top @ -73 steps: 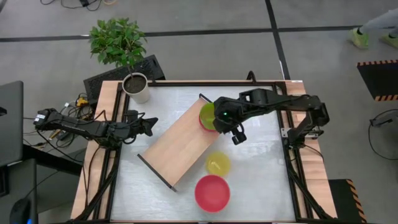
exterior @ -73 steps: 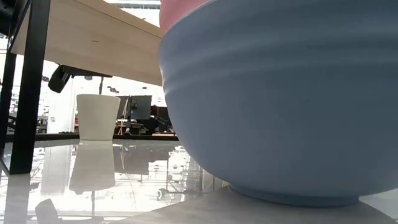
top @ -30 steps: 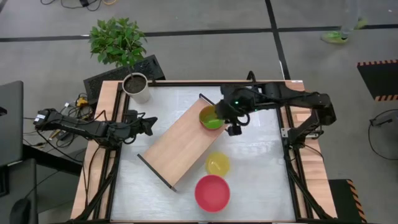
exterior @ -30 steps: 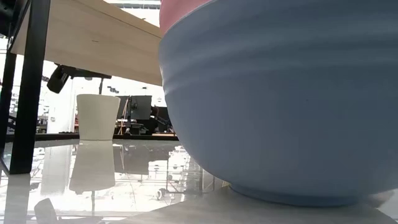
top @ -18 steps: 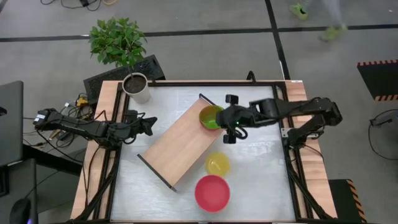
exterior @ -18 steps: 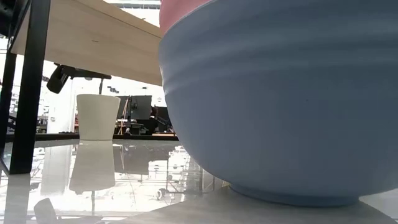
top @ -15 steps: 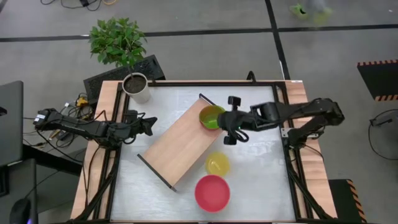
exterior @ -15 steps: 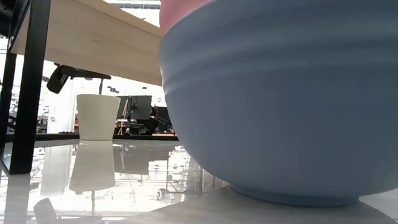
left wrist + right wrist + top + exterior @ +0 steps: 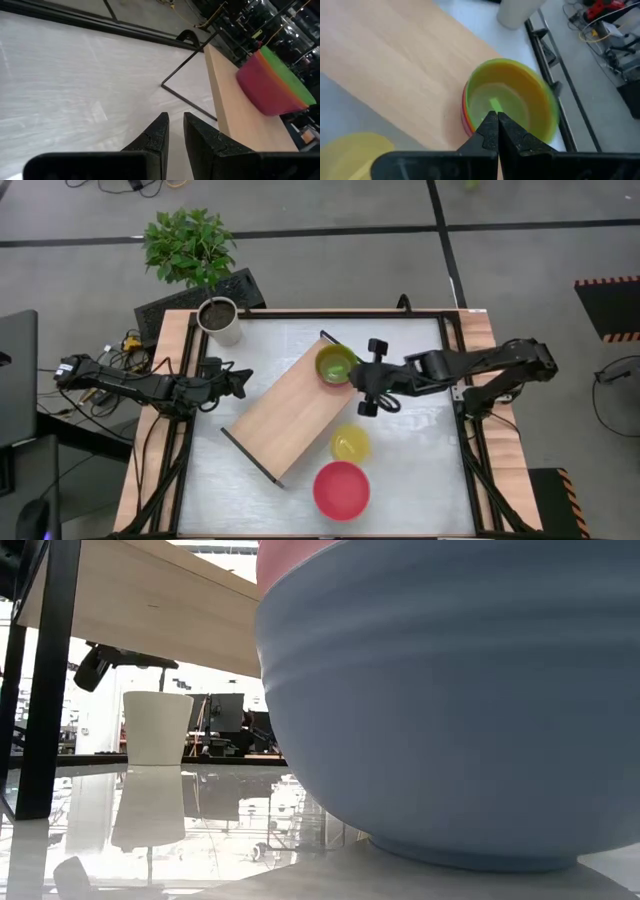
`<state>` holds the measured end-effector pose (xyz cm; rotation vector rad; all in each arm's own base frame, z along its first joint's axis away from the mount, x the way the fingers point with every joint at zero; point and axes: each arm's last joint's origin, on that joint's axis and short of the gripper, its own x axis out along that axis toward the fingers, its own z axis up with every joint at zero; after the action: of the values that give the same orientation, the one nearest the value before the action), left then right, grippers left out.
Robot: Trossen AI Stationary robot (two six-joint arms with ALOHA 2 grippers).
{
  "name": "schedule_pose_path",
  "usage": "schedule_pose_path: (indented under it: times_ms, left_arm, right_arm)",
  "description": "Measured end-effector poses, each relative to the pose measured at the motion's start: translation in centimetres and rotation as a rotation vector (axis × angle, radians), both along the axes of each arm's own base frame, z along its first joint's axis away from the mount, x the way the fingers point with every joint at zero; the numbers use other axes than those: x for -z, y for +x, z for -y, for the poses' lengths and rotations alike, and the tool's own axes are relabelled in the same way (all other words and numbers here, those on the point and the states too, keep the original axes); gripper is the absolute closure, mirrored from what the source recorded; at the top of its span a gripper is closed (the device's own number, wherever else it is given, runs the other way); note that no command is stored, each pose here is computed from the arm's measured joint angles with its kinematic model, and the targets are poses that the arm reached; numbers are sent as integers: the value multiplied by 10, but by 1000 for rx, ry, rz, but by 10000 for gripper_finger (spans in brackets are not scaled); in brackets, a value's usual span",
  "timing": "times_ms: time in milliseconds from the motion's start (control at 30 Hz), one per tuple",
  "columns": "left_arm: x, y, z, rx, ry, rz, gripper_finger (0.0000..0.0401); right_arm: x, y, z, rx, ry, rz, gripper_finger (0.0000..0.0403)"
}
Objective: Place and stack bowls onto a shelf
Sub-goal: Stack the yellow bowl on top of the green bowl into the shelf
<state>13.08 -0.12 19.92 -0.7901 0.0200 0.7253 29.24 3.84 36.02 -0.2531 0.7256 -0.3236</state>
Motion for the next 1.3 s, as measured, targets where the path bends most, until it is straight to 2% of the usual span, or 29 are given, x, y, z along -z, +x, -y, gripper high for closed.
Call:
schedule_pose_path:
  times_ms: [233,300,367,467,567,700,833,1000,1167,1300]
  left_arm:
    - [0,0,0,-4,-18,16,358]
    - [-1,0,0,5,-23,21,358]
    - [0,1,0,8,-24,19,358]
    - [-1,1,0,8,-24,20,358]
    - [-1,0,0,7,-23,20,358]
    - [0,0,0,5,-16,9,358]
    - [0,0,0,8,-16,6,358]
    - [0,0,0,10,-17,5,358]
    - [3,0,1,28,-26,-19,358]
    - [4,-1,1,29,-36,-31,358]
  right_arm:
    - [-29,-33,-3,-32,20,105,352]
    - [-36,-52,-3,-21,86,101,345]
    - [-40,-72,1,42,195,100,340]
    - [-33,-92,0,122,335,-4,330]
    - [-23,-99,-14,90,378,-140,312]
    - [-10,-87,-41,-1,340,-223,279]
    - [10,-68,-54,-8,261,-312,239]
    - [41,-58,-66,-172,205,-324,199]
    - [84,-61,-70,-338,207,-372,193]
    - [109,-56,-73,-524,98,-350,196]
